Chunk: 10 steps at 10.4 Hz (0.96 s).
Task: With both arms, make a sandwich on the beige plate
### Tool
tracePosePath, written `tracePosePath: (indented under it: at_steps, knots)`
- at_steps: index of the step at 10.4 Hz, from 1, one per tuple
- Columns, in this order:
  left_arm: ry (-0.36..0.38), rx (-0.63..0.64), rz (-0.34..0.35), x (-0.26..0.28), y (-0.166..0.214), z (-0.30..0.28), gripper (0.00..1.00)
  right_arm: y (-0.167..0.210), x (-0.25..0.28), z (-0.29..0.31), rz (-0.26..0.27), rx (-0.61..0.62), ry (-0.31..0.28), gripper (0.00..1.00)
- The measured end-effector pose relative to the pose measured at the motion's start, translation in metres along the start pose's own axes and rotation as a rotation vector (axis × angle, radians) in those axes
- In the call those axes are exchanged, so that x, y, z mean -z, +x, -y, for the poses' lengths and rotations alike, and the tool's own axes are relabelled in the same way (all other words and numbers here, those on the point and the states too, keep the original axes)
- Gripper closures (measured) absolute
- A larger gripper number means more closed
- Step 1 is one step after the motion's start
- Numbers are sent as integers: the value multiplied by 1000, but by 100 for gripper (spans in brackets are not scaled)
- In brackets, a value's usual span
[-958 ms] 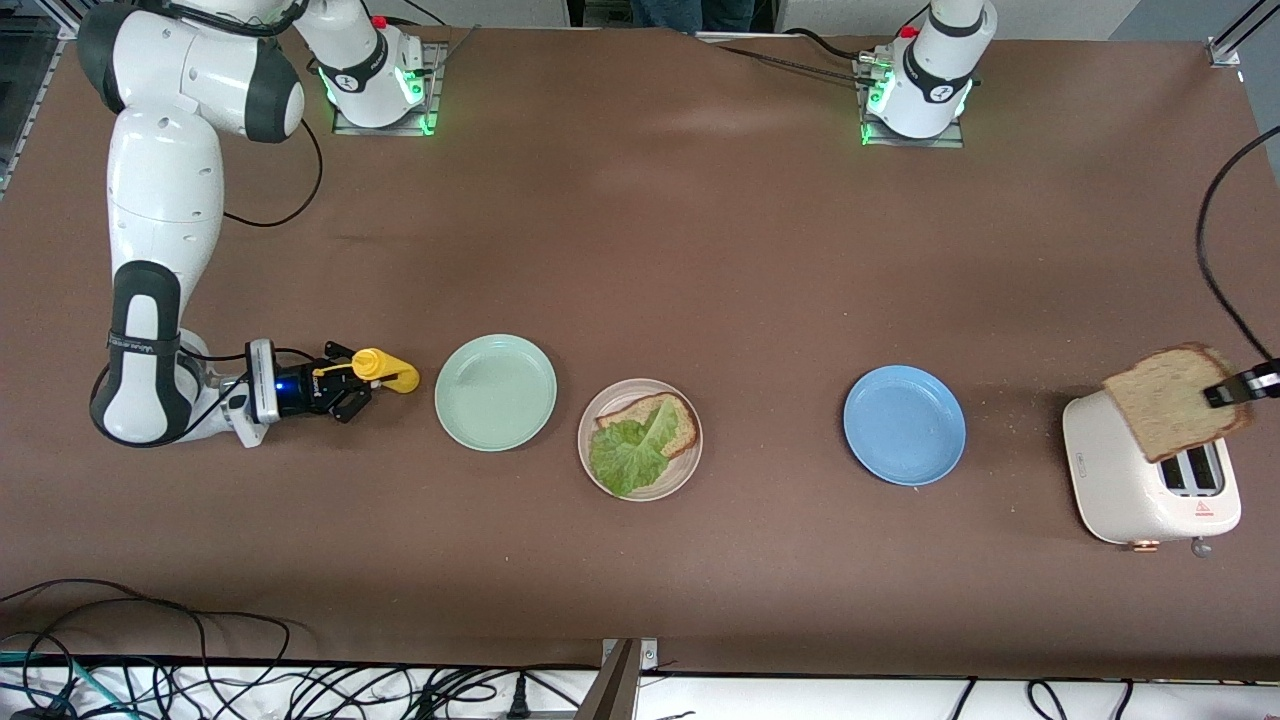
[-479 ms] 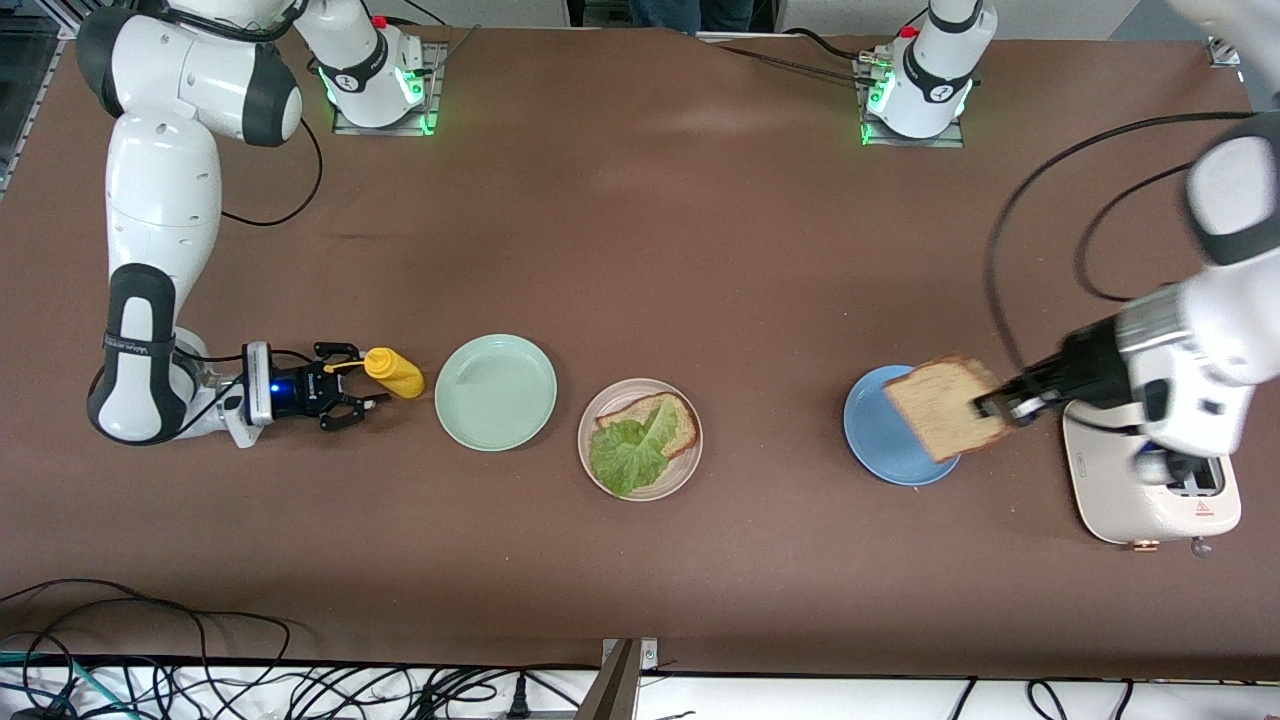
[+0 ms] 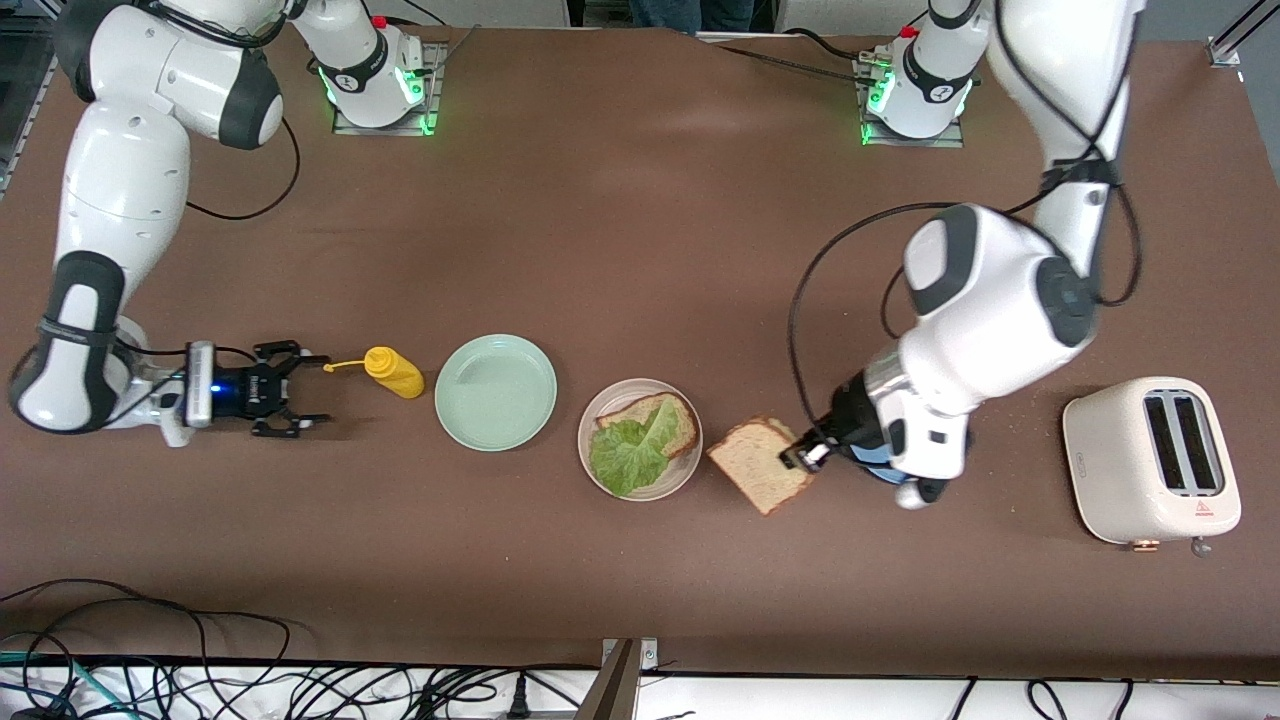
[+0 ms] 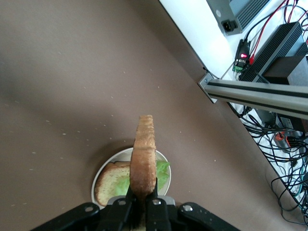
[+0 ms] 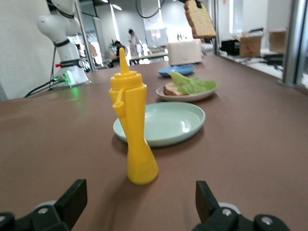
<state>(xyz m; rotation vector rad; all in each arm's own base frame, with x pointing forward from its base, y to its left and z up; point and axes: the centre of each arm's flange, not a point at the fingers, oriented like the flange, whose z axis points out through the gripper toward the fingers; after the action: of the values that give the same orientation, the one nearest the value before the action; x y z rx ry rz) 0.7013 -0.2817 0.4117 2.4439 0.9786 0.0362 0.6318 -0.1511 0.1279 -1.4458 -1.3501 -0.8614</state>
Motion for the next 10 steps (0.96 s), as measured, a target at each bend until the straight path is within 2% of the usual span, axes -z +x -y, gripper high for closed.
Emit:
tracePosePath:
  at_steps: [3,4,5,7,10]
  knots:
    - [-62,-12,-27,-55,-46,1,91,52,67,-3,191,-163,-71,0]
    - [-77,-25,-39,-70,-60,1,91,80,72,-8,250,-256,-89,0]
    - [-92,-35,-51,-85,-73,2,91,108,67,-14,282,-354,-104,0]
    - [-97,-44,-54,-106,-92,3,91,148,52,-21,292,-541,-129,0]
    - [-97,-51,-66,-133,-100,11,91,199,45,-30,299,-773,-157,0]
